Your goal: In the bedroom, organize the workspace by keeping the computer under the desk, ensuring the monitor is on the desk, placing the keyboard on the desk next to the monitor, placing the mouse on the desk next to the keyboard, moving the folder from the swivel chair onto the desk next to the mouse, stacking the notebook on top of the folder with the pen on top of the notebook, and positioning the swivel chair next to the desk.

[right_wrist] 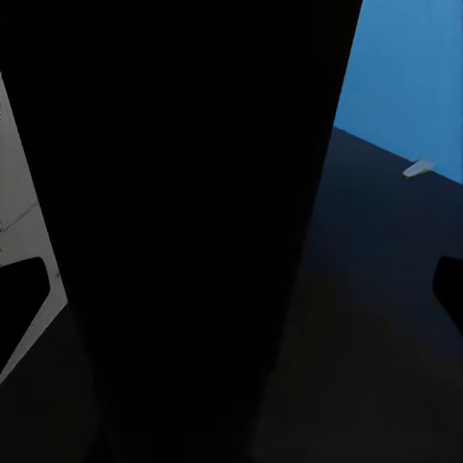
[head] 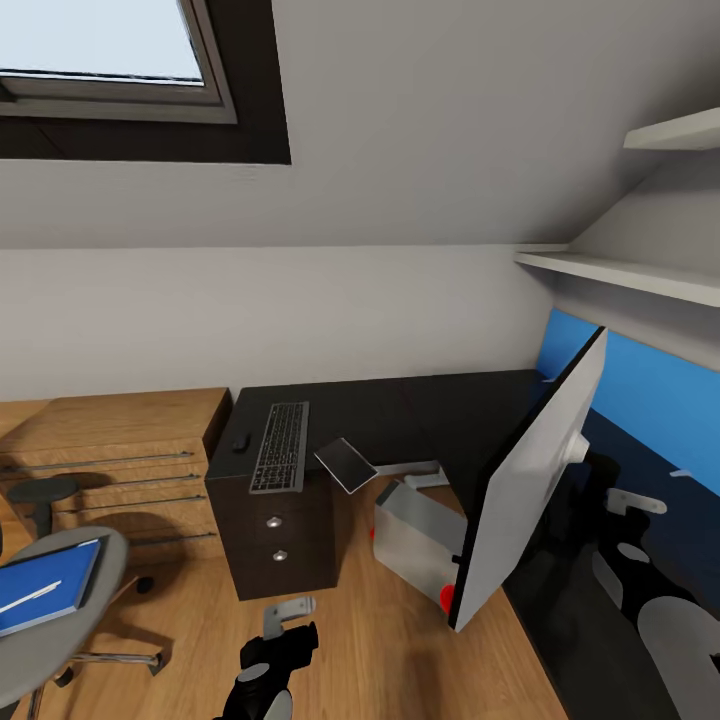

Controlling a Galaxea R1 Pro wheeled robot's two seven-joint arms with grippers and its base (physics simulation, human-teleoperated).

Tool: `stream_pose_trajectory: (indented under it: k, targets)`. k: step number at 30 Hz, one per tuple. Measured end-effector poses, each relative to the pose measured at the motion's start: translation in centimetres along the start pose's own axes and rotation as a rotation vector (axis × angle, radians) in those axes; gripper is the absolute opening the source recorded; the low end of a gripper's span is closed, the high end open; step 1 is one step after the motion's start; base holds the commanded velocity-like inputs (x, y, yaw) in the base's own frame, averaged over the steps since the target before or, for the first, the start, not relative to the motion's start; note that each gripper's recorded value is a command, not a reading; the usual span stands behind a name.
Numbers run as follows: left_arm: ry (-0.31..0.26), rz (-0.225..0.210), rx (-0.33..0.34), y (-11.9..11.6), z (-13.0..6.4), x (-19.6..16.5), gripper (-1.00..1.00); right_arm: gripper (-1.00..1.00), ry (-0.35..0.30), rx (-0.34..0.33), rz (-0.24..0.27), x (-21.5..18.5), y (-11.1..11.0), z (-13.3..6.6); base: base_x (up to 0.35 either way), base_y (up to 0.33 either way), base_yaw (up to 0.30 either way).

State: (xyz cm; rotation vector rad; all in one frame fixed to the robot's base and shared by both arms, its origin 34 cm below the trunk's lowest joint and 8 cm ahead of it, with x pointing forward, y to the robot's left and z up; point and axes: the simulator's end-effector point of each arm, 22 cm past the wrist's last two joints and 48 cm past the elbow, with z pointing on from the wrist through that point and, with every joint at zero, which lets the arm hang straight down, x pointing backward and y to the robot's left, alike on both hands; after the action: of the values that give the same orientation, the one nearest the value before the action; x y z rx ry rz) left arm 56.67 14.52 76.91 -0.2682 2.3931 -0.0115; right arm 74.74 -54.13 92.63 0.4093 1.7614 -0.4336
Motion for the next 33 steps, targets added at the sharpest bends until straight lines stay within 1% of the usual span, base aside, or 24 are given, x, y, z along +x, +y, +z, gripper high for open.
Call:
stream_pose_trajectory:
  k: [4, 5, 7, 13, 33]
  targets:
    - [0.000, 0.000, 0.000, 0.01, -0.01, -0.03, 1.00, 1.00, -0.001, -0.003, -0.001, 0.01, 0.07, -0.01, 0.000, 0.000, 0.000]
    - [0.000, 0.000, 0.000, 0.02, 0.00, -0.02, 1.00, -1.00, -0.001, -0.003, -0.002, 0.01, 0.08, -0.01, 0.000, 0.000, 0.000]
    - [0.000, 0.000, 0.000, 0.00, 0.00, -0.01, 1.00, -1.00, 0.000, -0.008, -0.007, 0.03, 0.24, -0.02, 0.000, 0.000, 0.000]
    - [-0.001, 0.000, 0.000, 0.01, -0.02, -0.03, 1.00, -1.00, -0.005, 0.005, 0.004, -0.15, -0.19, 0.01, 0.000, 0.000, 0.000]
    - [-0.001, -0.001, -0.002, 0.04, -0.01, -0.06, 1.00, -1.00, -0.005, 0.002, 0.003, -0.12, -0.12, 0.00, 0.000, 0.000, 0.000]
